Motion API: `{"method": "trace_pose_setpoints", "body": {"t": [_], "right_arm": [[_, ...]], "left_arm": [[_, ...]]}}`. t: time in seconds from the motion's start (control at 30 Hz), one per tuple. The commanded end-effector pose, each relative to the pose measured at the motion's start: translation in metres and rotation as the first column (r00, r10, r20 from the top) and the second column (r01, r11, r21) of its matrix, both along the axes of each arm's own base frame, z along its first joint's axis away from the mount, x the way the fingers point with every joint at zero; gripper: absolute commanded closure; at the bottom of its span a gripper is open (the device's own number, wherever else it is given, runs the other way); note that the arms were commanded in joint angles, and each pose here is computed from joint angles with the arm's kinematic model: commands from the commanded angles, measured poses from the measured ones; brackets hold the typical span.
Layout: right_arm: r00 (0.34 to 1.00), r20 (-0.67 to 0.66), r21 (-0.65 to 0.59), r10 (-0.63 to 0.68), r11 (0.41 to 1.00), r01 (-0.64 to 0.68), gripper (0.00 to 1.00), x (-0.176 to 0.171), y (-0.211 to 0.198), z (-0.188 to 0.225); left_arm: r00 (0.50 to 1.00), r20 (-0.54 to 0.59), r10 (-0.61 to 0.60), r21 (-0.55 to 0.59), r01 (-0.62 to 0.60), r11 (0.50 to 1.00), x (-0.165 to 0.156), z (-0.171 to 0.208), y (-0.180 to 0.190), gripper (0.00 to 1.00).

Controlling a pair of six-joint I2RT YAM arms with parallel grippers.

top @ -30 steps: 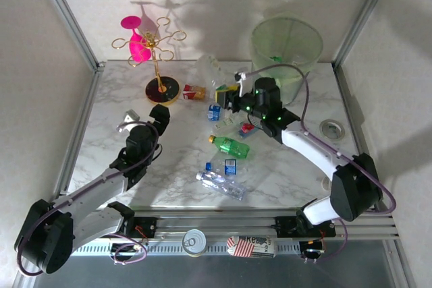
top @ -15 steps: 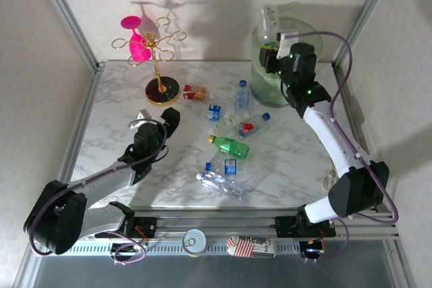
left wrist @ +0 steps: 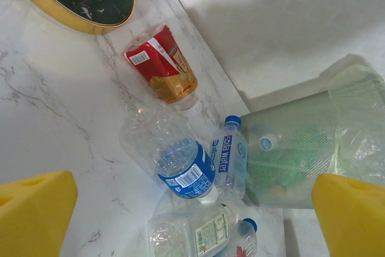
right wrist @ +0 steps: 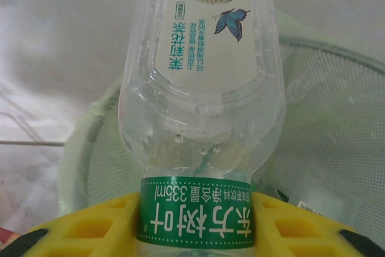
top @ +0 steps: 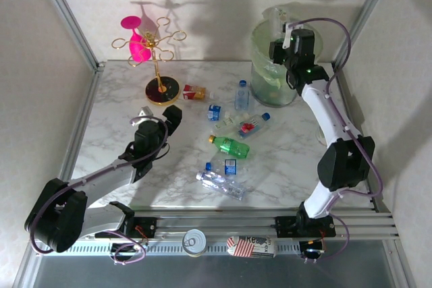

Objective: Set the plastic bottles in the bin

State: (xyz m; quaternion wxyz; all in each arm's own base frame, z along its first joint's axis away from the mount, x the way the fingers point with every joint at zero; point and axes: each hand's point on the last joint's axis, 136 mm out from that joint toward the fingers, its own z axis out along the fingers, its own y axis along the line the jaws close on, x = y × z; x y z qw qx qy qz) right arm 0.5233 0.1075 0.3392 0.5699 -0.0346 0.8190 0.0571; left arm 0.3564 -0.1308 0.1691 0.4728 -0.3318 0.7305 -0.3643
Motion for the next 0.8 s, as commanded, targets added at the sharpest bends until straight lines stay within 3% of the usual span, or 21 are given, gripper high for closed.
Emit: {"method": "trace_pose_setpoints", "body": {"t": [0.0, 0.1, 0.33, 0.53, 0.77], "right_arm": [[0.999, -0.007, -0.019, -0.033, 0.999, 0.033, 0.61, 0.006, -0.008, 0.004], [0.999, -0.022, -0.027, -0.043, 0.999, 0.042, 0.54, 0.009, -0.009, -0.001], [0.998, 0.045, -0.021, -0.044, 0.999, 0.045, 0.23, 0.006, -0.011, 0.032], [0.989, 0.142, 0.025, 0.030, 0.999, -0.034, 0.16, -0.023, -0.001, 0.078], [0.929, 0.242, 0.119, 0.281, 0.941, -0.316, 0.12, -0.094, 0.045, 0.097]], "left_arm": [[0.999, 0.037, -0.021, 0.004, 0.021, 1.000, 0.001, 0.017, -0.006, 0.00], [0.999, 0.039, -0.024, 0.005, 0.024, 1.000, 0.001, 0.018, -0.007, 0.01], [0.999, 0.046, -0.027, 0.013, 0.027, 1.000, 0.003, 0.023, -0.009, 0.00], [0.998, 0.056, -0.035, 0.019, 0.034, 0.999, 0.008, 0.029, -0.012, 0.00], [0.997, 0.055, -0.047, 0.015, 0.046, 0.999, 0.012, 0.032, -0.019, 0.00]]}}
